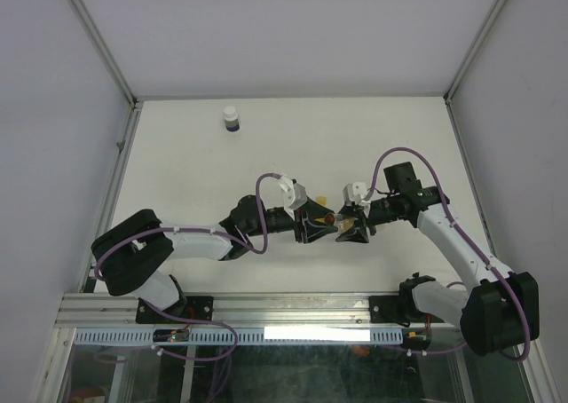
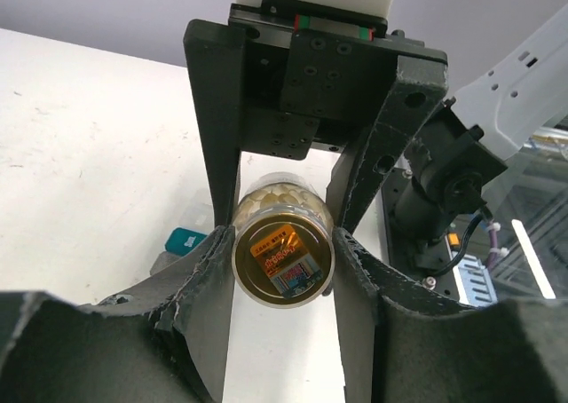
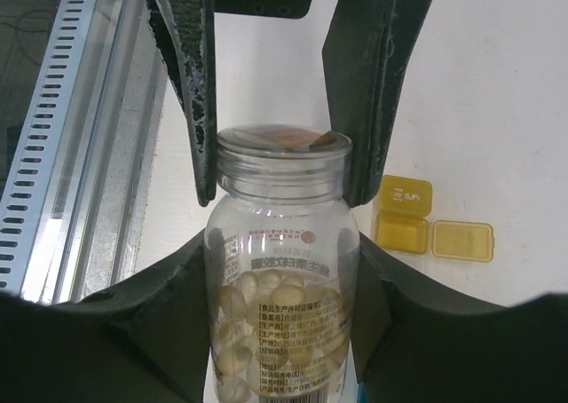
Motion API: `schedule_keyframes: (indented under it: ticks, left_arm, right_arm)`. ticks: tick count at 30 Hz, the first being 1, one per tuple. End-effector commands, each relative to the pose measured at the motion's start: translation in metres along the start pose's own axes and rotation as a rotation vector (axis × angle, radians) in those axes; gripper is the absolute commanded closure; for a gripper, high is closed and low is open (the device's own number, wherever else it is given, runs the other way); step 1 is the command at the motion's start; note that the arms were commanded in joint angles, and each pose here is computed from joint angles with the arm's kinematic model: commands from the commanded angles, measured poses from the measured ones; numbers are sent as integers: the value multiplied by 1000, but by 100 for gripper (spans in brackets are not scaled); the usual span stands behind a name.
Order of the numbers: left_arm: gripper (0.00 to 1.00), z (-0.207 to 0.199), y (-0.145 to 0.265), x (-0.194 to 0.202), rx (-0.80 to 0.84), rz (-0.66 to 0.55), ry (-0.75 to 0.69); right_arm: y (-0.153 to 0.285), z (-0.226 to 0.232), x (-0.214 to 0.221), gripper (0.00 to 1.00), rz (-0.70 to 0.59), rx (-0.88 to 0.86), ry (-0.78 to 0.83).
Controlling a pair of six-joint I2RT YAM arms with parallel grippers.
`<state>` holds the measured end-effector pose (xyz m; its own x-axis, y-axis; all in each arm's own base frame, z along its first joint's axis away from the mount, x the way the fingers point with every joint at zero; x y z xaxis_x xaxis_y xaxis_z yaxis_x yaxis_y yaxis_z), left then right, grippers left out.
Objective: Sort the pills into containers
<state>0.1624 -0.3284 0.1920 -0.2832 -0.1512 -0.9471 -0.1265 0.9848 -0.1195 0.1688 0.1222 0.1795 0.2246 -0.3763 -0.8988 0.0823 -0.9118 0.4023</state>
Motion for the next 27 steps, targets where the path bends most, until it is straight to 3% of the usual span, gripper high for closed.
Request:
schedule_keyframes:
  ticks: [1, 5, 9, 16, 21, 27]
  left_arm:
    - [100, -12, -2, -34, -70, -135, 158]
    - [100, -15, -2, -34, -164, -165, 331]
    - [97, -18, -5, -33, -180, -160, 379]
    - [47, -23, -6, -34, -135, -135, 381]
    - [19, -28, 5, -39, -132, -150, 342]
    - [1, -29, 25, -34, -169, -148, 256]
  right_arm:
    - [0, -3, -8, 100, -27, 1, 38]
    - [0, -4, -8, 100, -27, 3, 33]
    - [0, -4, -9, 100, -26, 6, 33]
    - [1, -4, -9, 100, -24, 10, 31]
    - [2, -4, -11, 100, -31, 11, 33]
    - [3, -4, -12, 100, -36, 13, 34]
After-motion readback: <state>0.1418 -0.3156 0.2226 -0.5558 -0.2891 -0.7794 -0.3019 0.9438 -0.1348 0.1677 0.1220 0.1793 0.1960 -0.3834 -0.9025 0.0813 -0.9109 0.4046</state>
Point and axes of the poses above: each gripper's point midway between its finger pads, its own y axis back along the fingers, its own z axis along the line the jaws close on, x = y × z, the point moved 8 cm from there along y, back along the fingers, and after that the axes turned 10 degrees about y, right-handed, at the moved point
